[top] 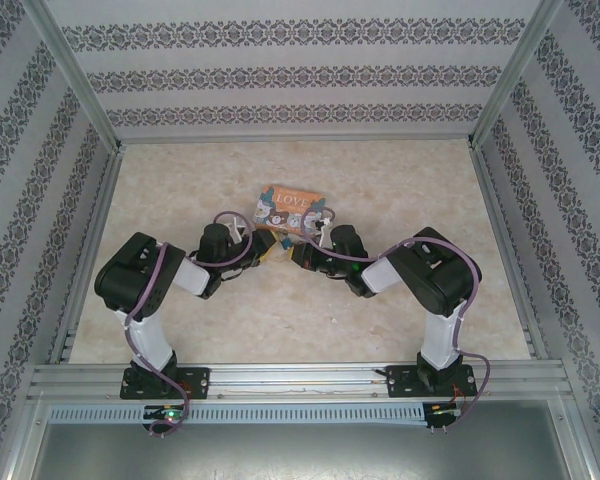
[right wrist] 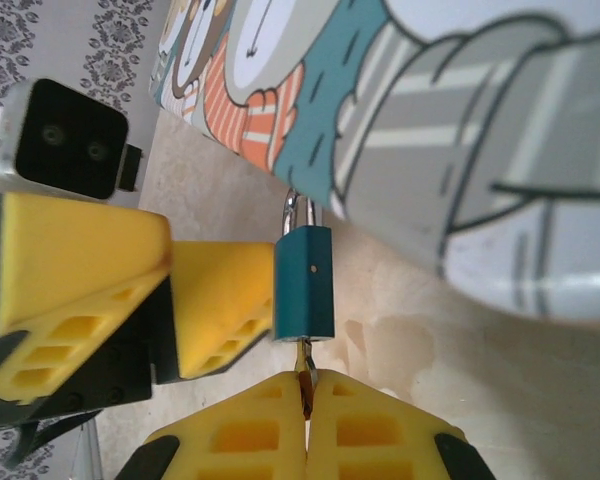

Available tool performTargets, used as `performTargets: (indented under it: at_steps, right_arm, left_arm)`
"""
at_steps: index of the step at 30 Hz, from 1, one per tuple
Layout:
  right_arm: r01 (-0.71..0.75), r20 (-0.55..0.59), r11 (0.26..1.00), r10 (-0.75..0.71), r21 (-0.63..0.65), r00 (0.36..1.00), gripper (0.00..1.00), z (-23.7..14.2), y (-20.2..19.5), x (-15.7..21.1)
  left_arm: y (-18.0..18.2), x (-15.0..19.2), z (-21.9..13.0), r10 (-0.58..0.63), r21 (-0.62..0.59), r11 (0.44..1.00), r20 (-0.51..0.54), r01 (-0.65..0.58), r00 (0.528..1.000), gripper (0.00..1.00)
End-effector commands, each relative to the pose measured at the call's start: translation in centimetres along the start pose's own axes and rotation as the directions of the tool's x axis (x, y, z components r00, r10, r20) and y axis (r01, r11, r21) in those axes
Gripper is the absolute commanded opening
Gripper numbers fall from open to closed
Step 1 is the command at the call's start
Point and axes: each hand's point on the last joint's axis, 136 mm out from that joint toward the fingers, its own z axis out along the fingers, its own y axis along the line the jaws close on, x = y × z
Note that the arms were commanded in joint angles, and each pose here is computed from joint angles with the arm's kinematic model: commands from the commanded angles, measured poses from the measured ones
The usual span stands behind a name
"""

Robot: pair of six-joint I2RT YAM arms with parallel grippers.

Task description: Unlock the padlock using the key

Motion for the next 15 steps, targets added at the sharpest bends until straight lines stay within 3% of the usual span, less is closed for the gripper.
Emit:
performTargets:
  at_steps: [1, 15]
  right_arm:
    - [0.021, 0.026, 0.997, -0.020, -0.069, 0.999, 0.00, 0.0, 1.4, -1.1]
    - [0.014, 0.018, 0.997, -0.013, -0.071, 1.000, 0.00, 0.3, 1.5, -1.2]
  left_arm:
    - [-2.2, -0.1, 0.8, 0.009, 0.099, 0.995, -0.013, -0.007, 1.000, 0.49]
    - [-2.4, 0.1, 2.4, -0.016, 0.122, 0.992, -0.041, 0.021, 0.999, 0.42]
